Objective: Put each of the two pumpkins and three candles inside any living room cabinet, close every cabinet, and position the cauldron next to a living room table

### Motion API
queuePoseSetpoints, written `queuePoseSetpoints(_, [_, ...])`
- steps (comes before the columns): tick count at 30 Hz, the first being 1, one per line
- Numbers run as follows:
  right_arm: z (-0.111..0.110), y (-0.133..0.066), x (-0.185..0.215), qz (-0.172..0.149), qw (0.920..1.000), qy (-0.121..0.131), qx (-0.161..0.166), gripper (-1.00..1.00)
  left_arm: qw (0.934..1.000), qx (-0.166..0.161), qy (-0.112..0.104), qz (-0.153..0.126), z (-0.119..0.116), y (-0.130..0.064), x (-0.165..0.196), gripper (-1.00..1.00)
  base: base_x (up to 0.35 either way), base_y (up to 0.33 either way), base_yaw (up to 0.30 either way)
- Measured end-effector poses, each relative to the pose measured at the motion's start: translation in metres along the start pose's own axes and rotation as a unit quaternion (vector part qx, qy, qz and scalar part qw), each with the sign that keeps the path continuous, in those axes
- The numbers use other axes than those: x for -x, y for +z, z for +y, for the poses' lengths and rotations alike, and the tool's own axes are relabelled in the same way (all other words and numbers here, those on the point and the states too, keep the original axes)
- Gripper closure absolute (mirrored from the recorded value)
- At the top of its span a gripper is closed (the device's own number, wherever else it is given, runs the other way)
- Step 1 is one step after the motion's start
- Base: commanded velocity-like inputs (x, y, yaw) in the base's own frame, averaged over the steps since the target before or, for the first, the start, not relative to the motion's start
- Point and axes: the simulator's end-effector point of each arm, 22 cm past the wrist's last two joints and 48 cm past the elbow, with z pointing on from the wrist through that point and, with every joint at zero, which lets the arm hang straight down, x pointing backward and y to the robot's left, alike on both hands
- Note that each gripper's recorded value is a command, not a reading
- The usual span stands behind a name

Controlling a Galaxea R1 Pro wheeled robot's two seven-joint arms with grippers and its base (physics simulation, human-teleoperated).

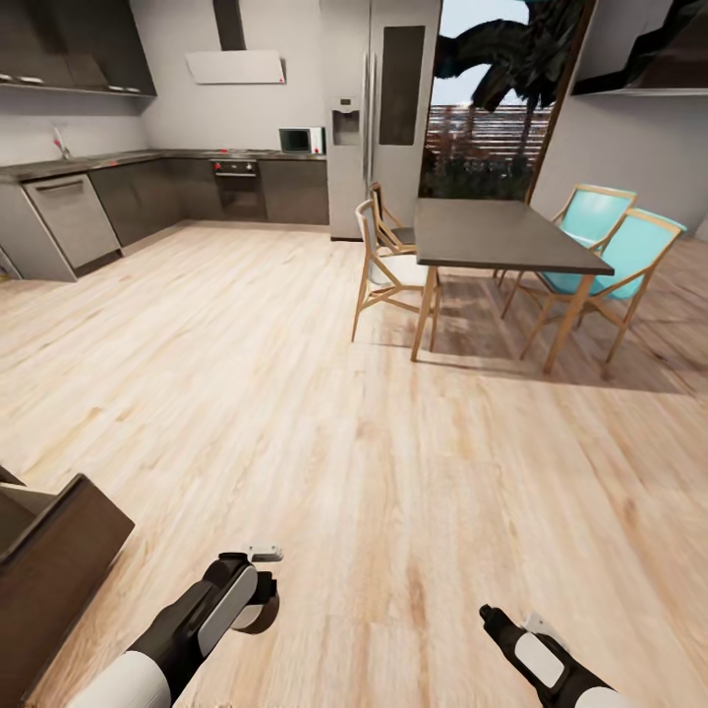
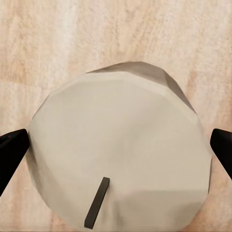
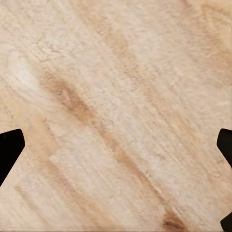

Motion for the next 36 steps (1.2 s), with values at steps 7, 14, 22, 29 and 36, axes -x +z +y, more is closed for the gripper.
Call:
queuePoseSetpoints(7, [-0.0001, -0.0003, -0.0002, 0.0, 1.0, -0.001, 0.0, -1.0, 1.0, 0.002, 0.001, -0.001, 0.0009, -0.0003, 0.0003, 1.0, 0.173, -0.024, 0.291])
queuePoseSetpoints(14, [-0.0007, 0.0001, -0.0009, 0.001, 1.0, -0.001, 0.0, -1.0, 1.0, 0.0, -0.001, 0.0, 0.0002, 0.0, 0.0002, 1.0, 0.068, -0.03, 0.292])
queuePoseSetpoints(22, [-0.0009, 0.0001, -0.0012, 0.001, 1.0, -0.002, 0.0, -1.0, 1.0, 0.0, -0.001, 0.0, 0.0001, 0.0, 0.0001, 1.0, 0.066, -0.19, 0.292])
queuePoseSetpoints(29, [-0.0011, 0.0001, -0.0014, 0.001, 1.0, -0.002, 0.0, -1.0, 1.0, 0.0, -0.001, 0.0, 0.0, 0.0, 0.0002, 1.0, 0.006, -0.017, 0.292])
queuePoseSetpoints(36, [-0.0026, 0.0, -0.0022, 0.002, 1.0, -0.002, -0.002, -1.0, 1.0, 0.0, 0.0, 0.0, 0.0, -0.0002, 0.0, 1.0, 0.096, -0.089, 0.292])
